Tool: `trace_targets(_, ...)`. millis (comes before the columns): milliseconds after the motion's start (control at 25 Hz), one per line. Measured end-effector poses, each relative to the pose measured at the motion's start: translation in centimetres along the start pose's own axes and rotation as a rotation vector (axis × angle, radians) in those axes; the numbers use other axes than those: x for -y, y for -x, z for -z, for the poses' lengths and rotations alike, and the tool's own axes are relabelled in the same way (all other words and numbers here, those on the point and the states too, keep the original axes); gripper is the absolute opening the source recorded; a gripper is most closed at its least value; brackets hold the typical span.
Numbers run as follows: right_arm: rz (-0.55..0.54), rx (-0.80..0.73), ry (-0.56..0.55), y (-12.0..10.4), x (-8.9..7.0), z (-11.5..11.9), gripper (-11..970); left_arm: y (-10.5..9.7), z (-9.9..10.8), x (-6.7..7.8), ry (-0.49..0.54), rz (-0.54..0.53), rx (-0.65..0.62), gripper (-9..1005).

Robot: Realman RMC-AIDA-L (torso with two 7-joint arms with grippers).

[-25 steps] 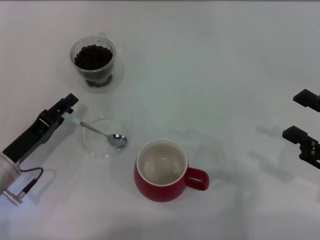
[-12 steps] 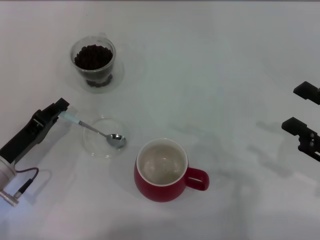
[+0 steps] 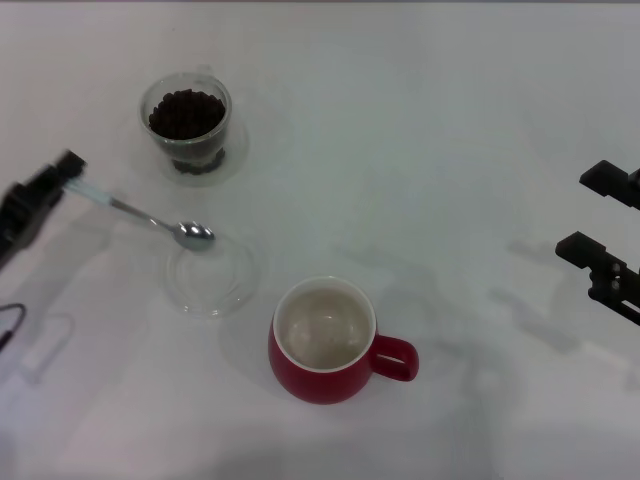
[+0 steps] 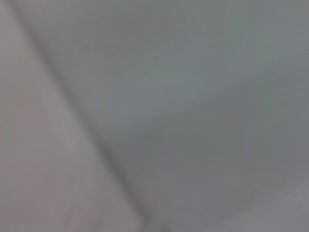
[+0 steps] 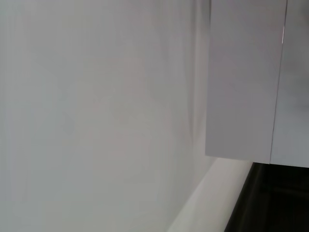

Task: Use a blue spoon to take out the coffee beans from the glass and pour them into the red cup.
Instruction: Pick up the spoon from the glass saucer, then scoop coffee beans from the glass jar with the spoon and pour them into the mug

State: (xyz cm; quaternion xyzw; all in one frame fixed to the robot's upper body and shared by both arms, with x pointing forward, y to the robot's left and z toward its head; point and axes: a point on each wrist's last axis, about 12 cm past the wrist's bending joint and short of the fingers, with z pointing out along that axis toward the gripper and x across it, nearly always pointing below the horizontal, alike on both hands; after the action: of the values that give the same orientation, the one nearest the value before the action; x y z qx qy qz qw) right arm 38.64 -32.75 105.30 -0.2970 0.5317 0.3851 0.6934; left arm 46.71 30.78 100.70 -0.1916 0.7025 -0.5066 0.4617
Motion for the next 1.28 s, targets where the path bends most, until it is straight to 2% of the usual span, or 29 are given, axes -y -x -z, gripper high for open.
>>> trace_targets(80, 0.002, 0.002, 0.001, 0.0, 0.0, -0.1, 643, 1.0, 0.4, 0.3, -0.031, -0.025, 0.023, 125)
trace_targets(320, 0.006, 0.014, 0.012, 0.0, 0.1, -0.5, 643, 6.3, 1.1, 1.4, -0.101, -0.125, 0.1, 125)
trace_targets(480, 0.009, 0.032, 0.015, 0.1, 0.1, -0.7, 643, 9.8, 0.3, 2.3, -0.123, -0.155, 0.095, 125)
trace_targets(640, 0.013, 0.054, -0.003, 0.2, 0.2, -0.9, 642, 12.1, -1.1, 3.0, -0.11, -0.179, 0.089, 125)
trace_targets(760, 0.016, 0.069, -0.017, 0.2, 0.2, -1.0, 642, 12.7, -2.0, 3.3, -0.098, -0.19, 0.073, 125)
trace_targets(800, 0.017, 0.075, -0.022, 0.2, 0.3, -1.1, 642, 13.2, -3.6, 3.5, -0.072, -0.207, 0.043, 125)
trace_targets(960, 0.011, 0.093, -0.043, 0.2, 0.3, -1.3, 642, 13.8, -6.3, 4.1, -0.028, -0.251, -0.023, 125)
trace_targets(1120, 0.01, 0.105, -0.067, 0.3, 0.5, -1.4, 641, 14.1, -8.8, 4.7, 0.012, -0.303, -0.086, 125)
trace_targets(1280, 0.003, 0.111, -0.086, 0.2, 0.5, -1.5, 641, 13.7, -10.5, 4.9, 0.052, -0.333, -0.122, 125)
